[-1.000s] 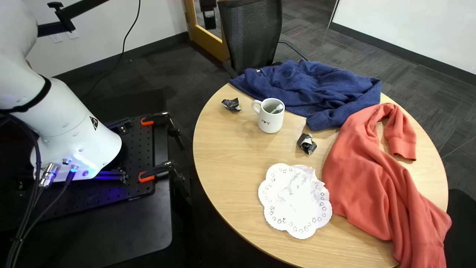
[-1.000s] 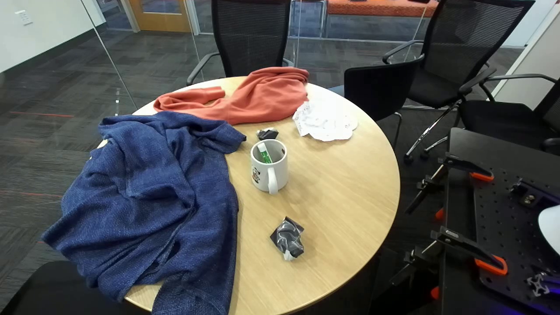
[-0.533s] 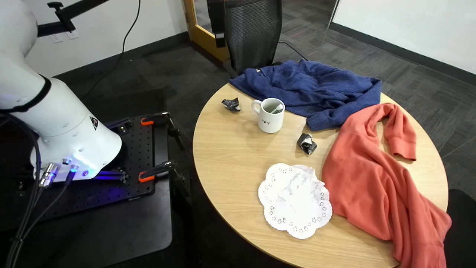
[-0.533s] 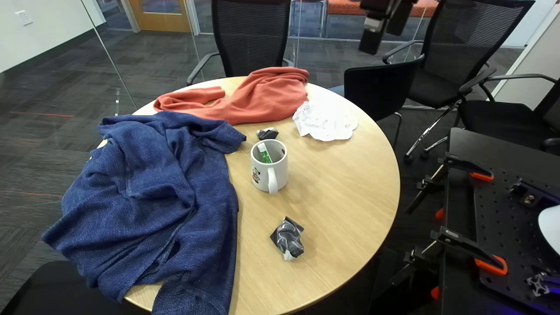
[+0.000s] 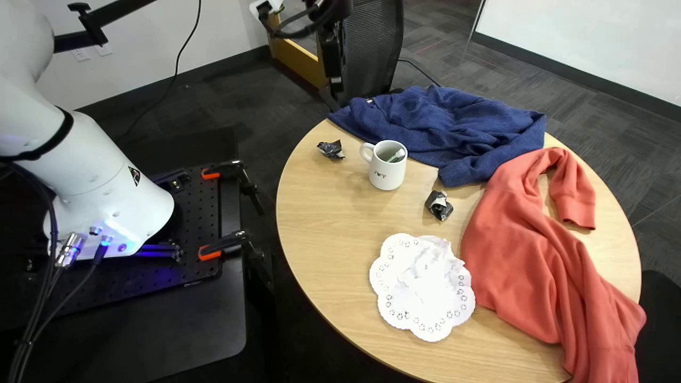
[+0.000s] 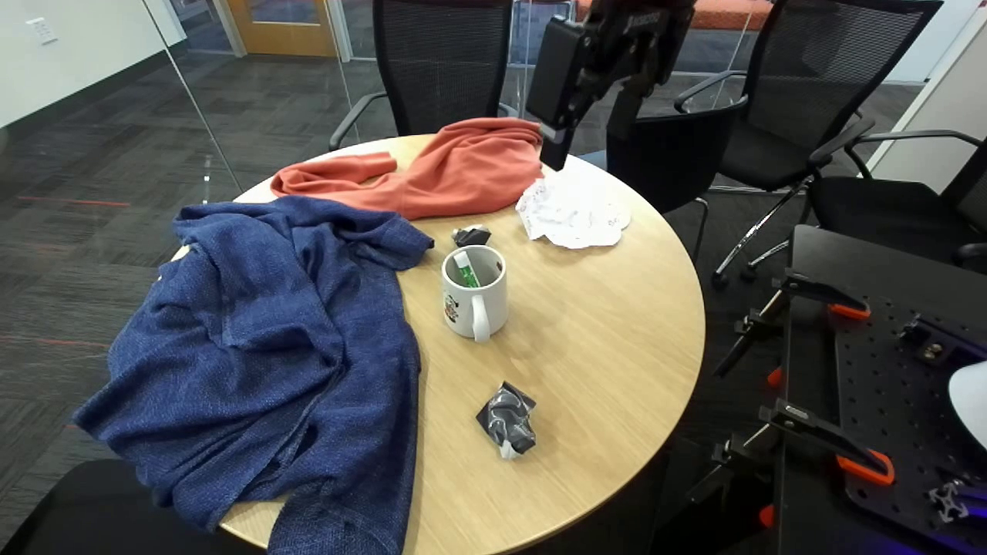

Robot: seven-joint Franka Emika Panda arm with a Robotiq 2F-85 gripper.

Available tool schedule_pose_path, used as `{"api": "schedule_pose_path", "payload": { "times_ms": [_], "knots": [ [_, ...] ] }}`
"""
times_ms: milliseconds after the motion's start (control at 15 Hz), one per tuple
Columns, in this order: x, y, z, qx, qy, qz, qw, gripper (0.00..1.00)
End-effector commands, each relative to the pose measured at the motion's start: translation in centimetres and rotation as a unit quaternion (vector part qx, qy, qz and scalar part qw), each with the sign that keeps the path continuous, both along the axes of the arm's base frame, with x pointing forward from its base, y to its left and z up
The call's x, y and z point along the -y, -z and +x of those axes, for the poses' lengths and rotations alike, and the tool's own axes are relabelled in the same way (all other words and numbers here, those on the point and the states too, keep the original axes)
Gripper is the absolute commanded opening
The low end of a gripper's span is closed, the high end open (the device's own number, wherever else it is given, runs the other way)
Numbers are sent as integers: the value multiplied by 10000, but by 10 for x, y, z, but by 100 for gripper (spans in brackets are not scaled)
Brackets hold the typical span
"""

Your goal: Take one green marker out of the white mug

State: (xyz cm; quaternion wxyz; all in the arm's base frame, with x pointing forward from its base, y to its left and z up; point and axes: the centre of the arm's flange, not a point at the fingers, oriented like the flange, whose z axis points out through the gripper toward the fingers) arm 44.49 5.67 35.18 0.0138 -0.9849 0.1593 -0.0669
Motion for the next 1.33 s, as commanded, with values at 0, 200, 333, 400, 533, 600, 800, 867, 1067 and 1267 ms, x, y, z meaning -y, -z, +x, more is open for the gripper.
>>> {"api": "schedule_pose_path", "payload": {
  "times_ms": [0,200,333,400,533,600,800,867,1067,1267],
  "knots": [
    [-8,27,29,145,261,-146,9994,100],
    [-10,45,44,197,401,-260,9987,100],
    [-12,56,55,205,479,-304,9982,100],
    [-13,61,60,191,524,-338,9979,100],
    [-14,69,70,177,575,-376,9975,100],
    [-14,73,74,166,592,-368,9974,100],
    [-19,78,82,154,551,-319,9979,100],
    [-12,74,69,47,485,-349,9982,100],
    [-13,78,70,15,475,-358,9982,100],
    [-12,78,71,15,485,-360,9982,100]
  ]
}}
